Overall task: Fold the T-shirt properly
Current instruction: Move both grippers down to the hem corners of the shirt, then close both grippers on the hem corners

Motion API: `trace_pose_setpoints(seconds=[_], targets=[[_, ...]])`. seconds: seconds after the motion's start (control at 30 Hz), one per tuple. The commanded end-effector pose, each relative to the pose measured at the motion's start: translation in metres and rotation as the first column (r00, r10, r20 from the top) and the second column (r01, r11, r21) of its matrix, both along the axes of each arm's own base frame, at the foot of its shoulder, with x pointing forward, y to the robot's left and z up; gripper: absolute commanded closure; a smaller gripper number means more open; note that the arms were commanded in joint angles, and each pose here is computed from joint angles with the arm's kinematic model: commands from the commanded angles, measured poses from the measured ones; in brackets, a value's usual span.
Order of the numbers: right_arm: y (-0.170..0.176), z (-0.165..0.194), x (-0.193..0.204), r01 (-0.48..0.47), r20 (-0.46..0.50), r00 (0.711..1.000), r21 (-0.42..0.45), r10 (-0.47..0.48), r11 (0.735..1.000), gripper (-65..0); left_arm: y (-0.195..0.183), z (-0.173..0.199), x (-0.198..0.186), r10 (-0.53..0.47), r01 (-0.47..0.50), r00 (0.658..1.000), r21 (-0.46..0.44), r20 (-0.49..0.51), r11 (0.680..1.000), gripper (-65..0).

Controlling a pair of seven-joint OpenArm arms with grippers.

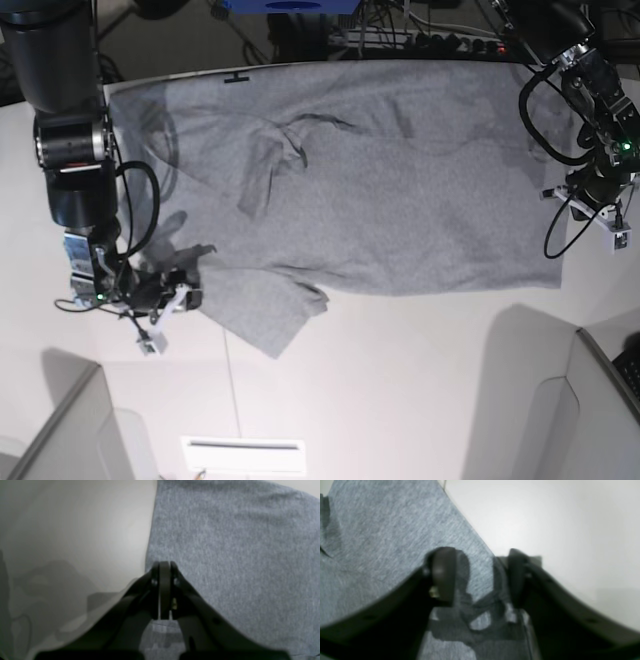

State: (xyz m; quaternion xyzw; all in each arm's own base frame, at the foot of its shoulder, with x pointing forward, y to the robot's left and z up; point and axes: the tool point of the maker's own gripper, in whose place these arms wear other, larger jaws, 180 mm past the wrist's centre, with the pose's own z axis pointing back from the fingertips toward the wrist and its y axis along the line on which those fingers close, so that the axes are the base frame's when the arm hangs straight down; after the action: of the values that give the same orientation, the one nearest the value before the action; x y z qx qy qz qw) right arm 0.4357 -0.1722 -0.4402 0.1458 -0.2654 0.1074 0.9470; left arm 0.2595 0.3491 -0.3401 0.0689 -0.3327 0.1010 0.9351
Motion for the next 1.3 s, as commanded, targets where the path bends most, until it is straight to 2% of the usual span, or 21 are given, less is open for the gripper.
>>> trace_pose_setpoints(seconds=[0.0, 0.2, 0.27, 0.33, 0.37, 0.5, 0.53, 0.6, 0.7, 0.83, 0.97, 1.1, 1.27], targets=[[-0.003, -0.003, -0.007, -0.024, -0.049, 0.999, -0.027, 0.023, 0.999, -18.8, 0.006, 0.015, 0.008, -0.007, 0.006, 0.999, 0.031, 0.045, 0.999, 0.0], [-0.004, -0.004, -0.009, -0.027, -0.066, 0.998, -0.035, 0.024, 0.999, -0.6, 0.022, 0.019, 0.02, 0.004, -0.005, 0.999, 0.033, 0.045, 0.999, 0.0], [-0.004, -0.003, -0.008, -0.027, -0.065, 0.998, -0.035, 0.024, 0.999, 0.0, 0.03, 0.012, 0.026, 0.023, -0.023, 0.999, 0.006, 0.028, 1.0, -0.3], [-0.005, -0.003, -0.008, -0.026, -0.065, 0.998, -0.036, 0.023, 0.999, 0.0, 0.037, 0.006, 0.029, 0.039, -0.038, 0.999, -0.013, 0.01, 0.999, -11.8], [-0.006, -0.003, -0.008, -0.025, -0.065, 0.998, -0.037, 0.022, 0.999, 0.0, 0.04, 0.003, 0.031, 0.041, -0.042, 0.999, -0.024, -0.001, 0.999, -20.1], [-0.007, -0.002, -0.007, -0.025, -0.062, 0.998, -0.04, 0.022, 0.999, 0.0, 0.029, -0.001, 0.057, -0.049, 0.049, 0.998, -0.011, -0.047, 0.999, -48.2], [-0.007, -0.002, -0.007, -0.025, -0.062, 0.998, -0.04, 0.022, 0.999, 0.0, 0.023, -0.002, 0.066, -0.069, 0.068, 0.997, -0.018, -0.046, 0.998, -54.0], [-0.007, -0.001, -0.006, -0.026, -0.061, 0.998, -0.04, 0.023, 0.999, 0.0, 0.016, -0.002, 0.082, -0.088, 0.087, 0.996, -0.034, -0.028, 0.996, -60.6], [-0.007, 0.001, -0.004, -0.026, -0.056, 0.998, -0.04, 0.023, 0.999, 0.0, 0.016, -0.008, 0.099, -0.094, 0.094, 0.995, -0.03, -0.016, 0.995, -61.4], [-0.008, 0.002, -0.006, -0.031, -0.074, 0.997, -0.045, 0.027, 0.999, 0.0, 0.023, -0.022, 0.119, -0.081, 0.082, 0.995, 0.004, -0.065, 0.997, -60.9], [-0.007, 0.009, 0.001, -0.033, -0.06, 0.998, -0.048, 0.03, 0.998, 0.0, 0.028, -0.03, 0.134, -0.062, 0.062, 0.997, -0.007, -0.049, 0.998, -60.9], [-0.007, 0.009, 0.001, -0.034, -0.059, 0.998, -0.049, 0.031, 0.998, 0.0, 0.027, -0.036, 0.147, -0.054, 0.053, 0.999, -0.039, -0.01, 0.998, -60.9], [-0.007, 0.01, 0.002, -0.031, -0.056, 0.998, -0.047, 0.029, 0.998, 0.0, 0.023, -0.049, 0.152, -0.037, 0.035, 0.999, -0.096, -0.013, 0.995, -60.9]])
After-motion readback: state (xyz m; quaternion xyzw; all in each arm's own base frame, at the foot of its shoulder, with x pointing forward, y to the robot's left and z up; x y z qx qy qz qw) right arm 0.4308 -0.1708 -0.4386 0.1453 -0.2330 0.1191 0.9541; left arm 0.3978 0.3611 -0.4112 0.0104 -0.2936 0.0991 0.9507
